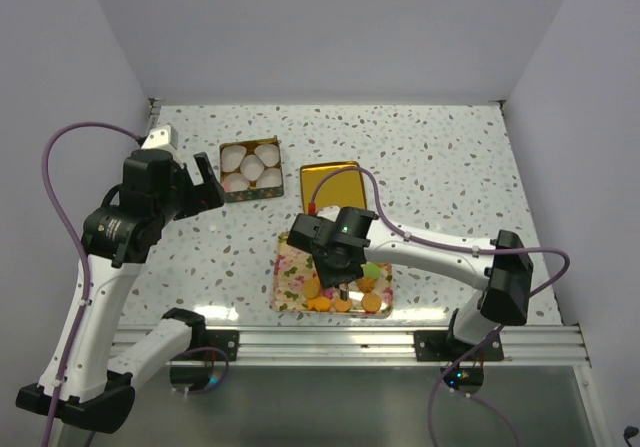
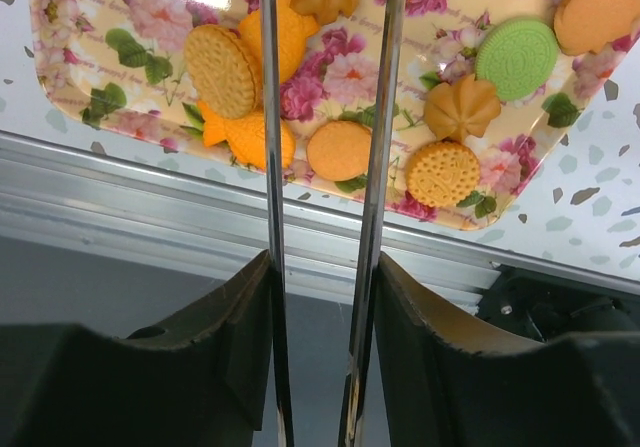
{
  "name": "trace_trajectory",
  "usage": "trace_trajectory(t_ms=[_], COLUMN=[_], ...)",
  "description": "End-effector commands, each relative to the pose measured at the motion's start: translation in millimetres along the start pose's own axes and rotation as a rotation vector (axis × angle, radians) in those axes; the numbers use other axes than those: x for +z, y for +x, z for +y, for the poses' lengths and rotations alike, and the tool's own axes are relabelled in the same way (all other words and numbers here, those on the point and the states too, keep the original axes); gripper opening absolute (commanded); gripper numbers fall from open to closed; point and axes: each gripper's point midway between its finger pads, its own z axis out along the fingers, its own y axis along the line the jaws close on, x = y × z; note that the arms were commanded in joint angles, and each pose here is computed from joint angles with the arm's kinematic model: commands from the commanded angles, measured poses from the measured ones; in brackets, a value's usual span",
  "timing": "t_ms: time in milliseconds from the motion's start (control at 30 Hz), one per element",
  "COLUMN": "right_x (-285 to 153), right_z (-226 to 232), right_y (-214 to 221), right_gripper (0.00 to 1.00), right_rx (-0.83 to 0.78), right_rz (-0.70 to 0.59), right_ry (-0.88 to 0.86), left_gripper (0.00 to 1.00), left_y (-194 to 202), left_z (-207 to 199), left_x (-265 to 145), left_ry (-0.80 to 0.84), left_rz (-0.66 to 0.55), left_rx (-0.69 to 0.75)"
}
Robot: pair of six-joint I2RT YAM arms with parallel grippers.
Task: Pack the cookies
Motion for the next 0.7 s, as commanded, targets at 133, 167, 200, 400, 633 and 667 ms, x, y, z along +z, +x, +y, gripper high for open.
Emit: trace_trajectory(t_ms=[133,167,200,400,633,667], right_x=[-8.2,-8.3,-10.4,-52.3,-81.4,-79.9], right_z=[12.0,10.7,10.2,22.3,43.5,46.2], right_y=[-11.8,-11.6,-13.6,-50.2,-113.0,-119.8], right_gripper=[0.36,0.36,0.35,0.34,0.32,0.32], right_rx=[-0.006,-0.010,-0.010,-0.029,-0.037,-0.034], right_rz=[-0.028,-0.023,-0.027,-0.131,-0.199,-0.200], right_ry=[-0.025,-0.014,-0.010,-0.043,-0.123,-0.127], left_gripper=[1.00,1.00,1.00,1.00,1.00,1.00], left_y=[-8.2,-8.4,-8.8,-16.2,-23.5,-24.5], left_z=[7.1,6.6,6.5,10.0,11.5,10.4], left_x=[-6.9,-6.9,-7.1,-11.8,-15.9,-16.5], left_ry=[-0.025,-0.024,-0.024,-0.048,-0.069,-0.065], left_rz=[-0.041,-0.041,-0.041,-0.071,-0.087,-0.089], left_rx=[0.028,0.029,0.030,0.012,-0.010,-0.013])
